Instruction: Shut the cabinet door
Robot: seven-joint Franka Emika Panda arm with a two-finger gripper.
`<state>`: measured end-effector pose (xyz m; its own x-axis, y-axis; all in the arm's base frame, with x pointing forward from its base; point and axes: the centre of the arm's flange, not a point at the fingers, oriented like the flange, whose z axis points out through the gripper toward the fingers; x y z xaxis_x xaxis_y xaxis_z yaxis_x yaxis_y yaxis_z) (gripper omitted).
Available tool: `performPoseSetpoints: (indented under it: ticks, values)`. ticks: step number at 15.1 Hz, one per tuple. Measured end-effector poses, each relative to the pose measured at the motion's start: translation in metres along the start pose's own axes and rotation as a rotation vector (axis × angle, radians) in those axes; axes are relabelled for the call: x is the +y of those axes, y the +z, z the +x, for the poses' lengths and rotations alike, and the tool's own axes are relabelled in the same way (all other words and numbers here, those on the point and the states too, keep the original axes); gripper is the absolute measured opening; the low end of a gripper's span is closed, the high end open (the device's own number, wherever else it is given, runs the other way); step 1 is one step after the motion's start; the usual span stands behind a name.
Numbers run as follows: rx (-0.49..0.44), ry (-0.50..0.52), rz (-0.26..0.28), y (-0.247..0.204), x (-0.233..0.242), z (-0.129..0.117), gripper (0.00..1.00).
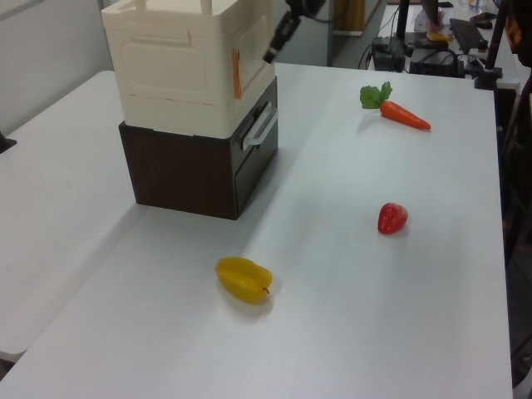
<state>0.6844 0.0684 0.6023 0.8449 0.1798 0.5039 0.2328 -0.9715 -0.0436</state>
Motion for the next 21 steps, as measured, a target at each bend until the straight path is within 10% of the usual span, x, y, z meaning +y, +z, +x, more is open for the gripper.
performPoseSetpoints:
  ticks: [4,8,16,21]
  values:
    - [-0.295,0.054,0.045,-0.052,0.032,-0.044,0.04]
    - [-0.453,0.202,-0.036,-0.102,0.063,-0.082,0.09]
    - [-0.573,0.256,-0.076,-0.107,0.083,-0.115,0.93]
    - [-0.574,0.264,-0.079,-0.107,0.084,-0.116,1.00]
